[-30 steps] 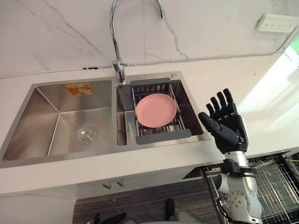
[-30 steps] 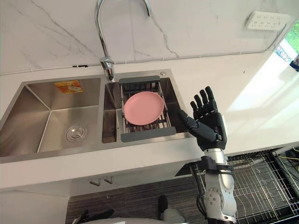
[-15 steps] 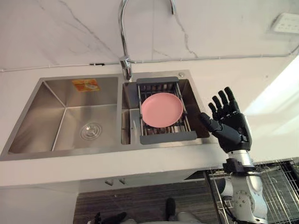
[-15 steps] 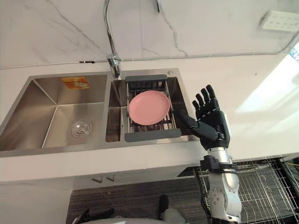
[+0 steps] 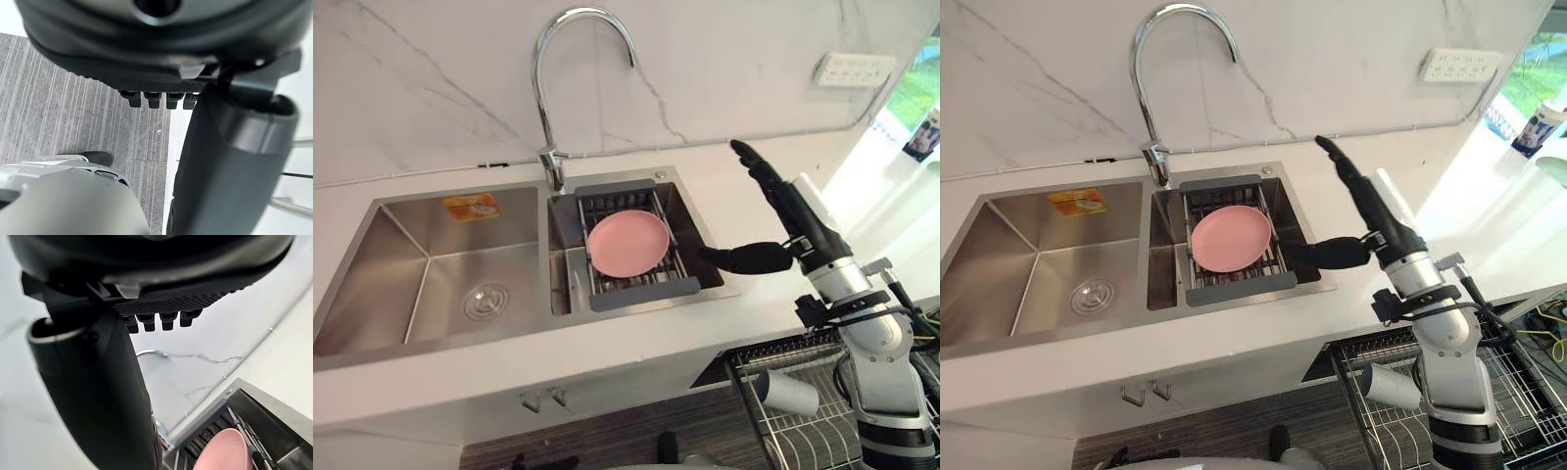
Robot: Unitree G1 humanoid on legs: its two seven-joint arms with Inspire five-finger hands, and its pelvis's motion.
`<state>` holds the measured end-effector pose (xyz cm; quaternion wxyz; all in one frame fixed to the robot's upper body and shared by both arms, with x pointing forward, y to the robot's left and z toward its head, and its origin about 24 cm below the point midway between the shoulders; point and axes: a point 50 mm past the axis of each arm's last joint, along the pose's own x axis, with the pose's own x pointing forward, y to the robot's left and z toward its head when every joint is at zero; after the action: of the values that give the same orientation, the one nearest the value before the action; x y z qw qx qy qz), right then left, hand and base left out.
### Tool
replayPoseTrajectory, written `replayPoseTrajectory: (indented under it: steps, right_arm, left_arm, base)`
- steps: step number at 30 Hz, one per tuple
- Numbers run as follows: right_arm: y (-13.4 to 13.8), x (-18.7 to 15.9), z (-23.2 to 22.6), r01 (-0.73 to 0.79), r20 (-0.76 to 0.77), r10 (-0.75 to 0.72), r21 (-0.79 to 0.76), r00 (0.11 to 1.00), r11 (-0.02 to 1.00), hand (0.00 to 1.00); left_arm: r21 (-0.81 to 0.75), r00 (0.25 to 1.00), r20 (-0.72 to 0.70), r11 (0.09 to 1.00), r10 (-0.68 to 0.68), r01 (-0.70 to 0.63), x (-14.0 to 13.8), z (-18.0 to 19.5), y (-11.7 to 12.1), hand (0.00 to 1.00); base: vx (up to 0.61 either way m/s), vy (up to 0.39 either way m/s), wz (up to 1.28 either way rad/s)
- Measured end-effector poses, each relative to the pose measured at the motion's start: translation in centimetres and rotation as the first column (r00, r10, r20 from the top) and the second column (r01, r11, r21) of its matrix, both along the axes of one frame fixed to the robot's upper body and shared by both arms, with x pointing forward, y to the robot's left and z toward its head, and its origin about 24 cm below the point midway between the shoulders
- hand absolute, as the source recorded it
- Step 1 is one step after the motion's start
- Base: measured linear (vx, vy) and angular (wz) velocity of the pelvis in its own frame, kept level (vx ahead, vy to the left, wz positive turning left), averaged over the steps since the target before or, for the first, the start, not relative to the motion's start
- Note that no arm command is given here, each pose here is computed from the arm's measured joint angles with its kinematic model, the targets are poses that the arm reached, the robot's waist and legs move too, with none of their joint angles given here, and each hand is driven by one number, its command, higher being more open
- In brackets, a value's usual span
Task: Walk over to the sink, pick up the cup, carry it to the dishwasher, place the cup inside the dishwasher, then close the dishwasher door
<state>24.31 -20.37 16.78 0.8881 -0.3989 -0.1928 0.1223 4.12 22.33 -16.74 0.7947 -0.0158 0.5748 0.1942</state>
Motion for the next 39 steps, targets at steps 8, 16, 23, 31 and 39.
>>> replayPoseTrajectory:
  steps: [8, 16, 23, 31, 39]
  right_arm:
    - [4.0, 1.5, 0.8, -0.088, 0.005, 0.095, -0.348, 0.995, 0.933, 1.0]
    - [4.5, 3.8, 0.6, -0.039, -0.003, 0.045, -0.534, 0.999, 0.845, 1.0]
    - [5.0, 4.9, 0.3, -0.04, -0.006, 0.045, -0.587, 0.999, 0.808, 1.0]
    - [4.8, 6.4, -2.8, -0.082, -0.116, 0.013, -0.619, 0.993, 0.781, 1.0]
    - [4.3, 7.6, -3.2, -0.041, -0.091, -0.021, -0.623, 0.996, 0.781, 1.0]
  left_arm:
    - [-0.005, 0.999, -0.042, 1.0, 0.03, -0.031, -0.7, 0.0, 0.6, 1.0]
    - [-0.037, 0.998, -0.064, 0.999, 0.022, -0.025, -0.1, 0.0, 0.6, 1.0]
    - [-0.052, 0.998, -0.062, 0.998, 0.018, -0.022, 0.2, 0.0, 0.5, 1.0]
    - [-0.049, 0.999, -0.047, 0.999, 0.016, -0.019, 0.4, 0.2, 0.8, 1.0]
    - [-0.05, 0.999, -0.036, 0.999, 0.014, -0.015, 0.6, 0.3, 0.9, 1.0]
  base:
    - [0.0, -0.026, 0.07]
    - [0.03, 0.026, 0.04]
    - [0.0, 0.072, 0.03]
    - [-0.04, 0.044, 0.09]
    - [0.01, -0.001, 0.05]
